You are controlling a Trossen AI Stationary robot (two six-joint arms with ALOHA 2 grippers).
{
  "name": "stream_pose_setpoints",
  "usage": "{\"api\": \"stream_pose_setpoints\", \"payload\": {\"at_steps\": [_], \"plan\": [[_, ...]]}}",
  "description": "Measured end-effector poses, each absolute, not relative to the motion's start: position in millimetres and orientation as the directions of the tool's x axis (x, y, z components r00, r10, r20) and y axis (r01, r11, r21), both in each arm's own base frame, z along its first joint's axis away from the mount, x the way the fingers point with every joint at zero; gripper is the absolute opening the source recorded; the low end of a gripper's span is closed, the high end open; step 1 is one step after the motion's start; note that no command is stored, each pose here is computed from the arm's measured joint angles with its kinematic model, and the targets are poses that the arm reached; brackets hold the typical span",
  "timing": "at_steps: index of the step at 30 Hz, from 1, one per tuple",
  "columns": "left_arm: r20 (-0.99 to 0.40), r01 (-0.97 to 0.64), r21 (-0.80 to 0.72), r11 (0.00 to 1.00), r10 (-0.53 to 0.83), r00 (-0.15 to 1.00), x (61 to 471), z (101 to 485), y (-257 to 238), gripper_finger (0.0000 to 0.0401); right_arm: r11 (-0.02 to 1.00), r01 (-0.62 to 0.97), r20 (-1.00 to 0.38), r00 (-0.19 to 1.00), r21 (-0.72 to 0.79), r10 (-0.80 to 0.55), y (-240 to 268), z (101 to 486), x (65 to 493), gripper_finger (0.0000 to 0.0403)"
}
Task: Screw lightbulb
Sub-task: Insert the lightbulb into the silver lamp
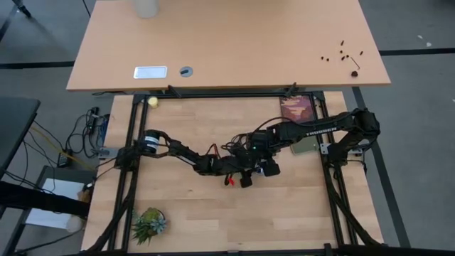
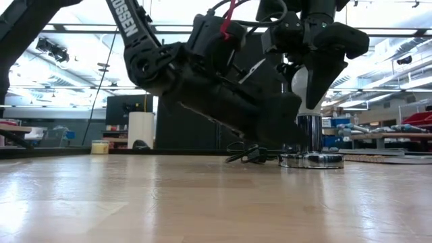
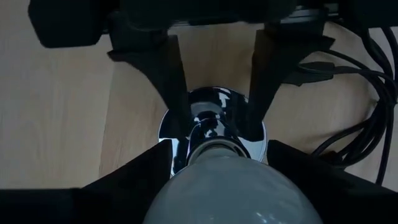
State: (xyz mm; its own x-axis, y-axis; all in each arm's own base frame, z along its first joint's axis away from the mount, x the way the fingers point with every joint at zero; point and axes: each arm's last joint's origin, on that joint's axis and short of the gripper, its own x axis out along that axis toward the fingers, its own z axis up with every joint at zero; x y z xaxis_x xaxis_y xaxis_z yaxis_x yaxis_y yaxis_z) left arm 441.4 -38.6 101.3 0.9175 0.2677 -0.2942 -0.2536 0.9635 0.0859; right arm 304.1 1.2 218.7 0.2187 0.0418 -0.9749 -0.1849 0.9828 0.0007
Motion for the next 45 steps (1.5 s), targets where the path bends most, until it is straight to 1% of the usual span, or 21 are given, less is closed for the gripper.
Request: {"api": "stream_pose_setpoints", "payload": {"at_steps": [8,14,17,20,24,29,32,35,39,45], "plan": [[-0.182,-0.243,0.092,0.966,0.256,0.949,445.8,94.0,-37.4,0.0235,0.992,-0.119,-0.972,0.226,0.04,0.066,1.2,218.7,304.8,0.0256],[-0.141,-0.255,0.044,0.966,0.259,0.956,447.2,83.9,-31.6,0.0233,0.996,-0.062,-0.969,0.238,0.057,0.071,1.3,218.6,306.0,0.0267],[-0.095,-0.255,0.027,0.966,0.257,0.962,447.7,80.9,-30.1,0.0226,0.996,-0.062,-0.967,0.245,0.059,0.073,3.0,218.7,306.8,0.0268],[-0.073,-0.246,0.016,0.969,0.246,0.966,447.9,79.2,-29.4,0.0215,0.997,-0.049,-0.966,0.247,0.063,0.073,4.9,218.6,307.1,0.0261],[-0.073,-0.246,0.014,0.969,0.246,0.966,447.9,79.2,-29.2,0.02,0.996,0.045,-0.966,0.249,0.083,0.069,4.9,218.8,307.2,0.0256],[-0.072,-0.25,-0.036,0.968,0.247,0.966,448.0,79.3,-29.2,0.0194,0.98,0.181,-0.968,0.249,0.082,0.035,5.6,218.8,307.1,0.0268],[-0.073,-0.249,-0.055,0.967,0.245,0.967,448.0,79.2,-29.3,0.0194,0.947,0.304,-0.968,0.248,0.101,0.023,5.3,218.7,307.1,0.0268],[-0.07,-0.242,-0.056,0.969,0.238,0.969,447.9,79.5,-30.5,0.0194,0.892,0.436,-0.969,0.246,0.122,0.012,5.0,218.6,306.9,0.0261],[-0.063,-0.239,-0.055,0.97,0.235,0.97,447.8,80.1,-31.8,0.0194,0.812,0.571,-0.969,0.245,0.125,-0.023,8.6,218.7,306.6,0.0258],[-0.063,-0.229,-0.039,0.973,0.226,0.972,447.7,80.1,-32.2,0.0194,0.646,0.751,-0.967,0.243,0.14,-0.074,12.0,218.6,306.0,0.0267]]}}
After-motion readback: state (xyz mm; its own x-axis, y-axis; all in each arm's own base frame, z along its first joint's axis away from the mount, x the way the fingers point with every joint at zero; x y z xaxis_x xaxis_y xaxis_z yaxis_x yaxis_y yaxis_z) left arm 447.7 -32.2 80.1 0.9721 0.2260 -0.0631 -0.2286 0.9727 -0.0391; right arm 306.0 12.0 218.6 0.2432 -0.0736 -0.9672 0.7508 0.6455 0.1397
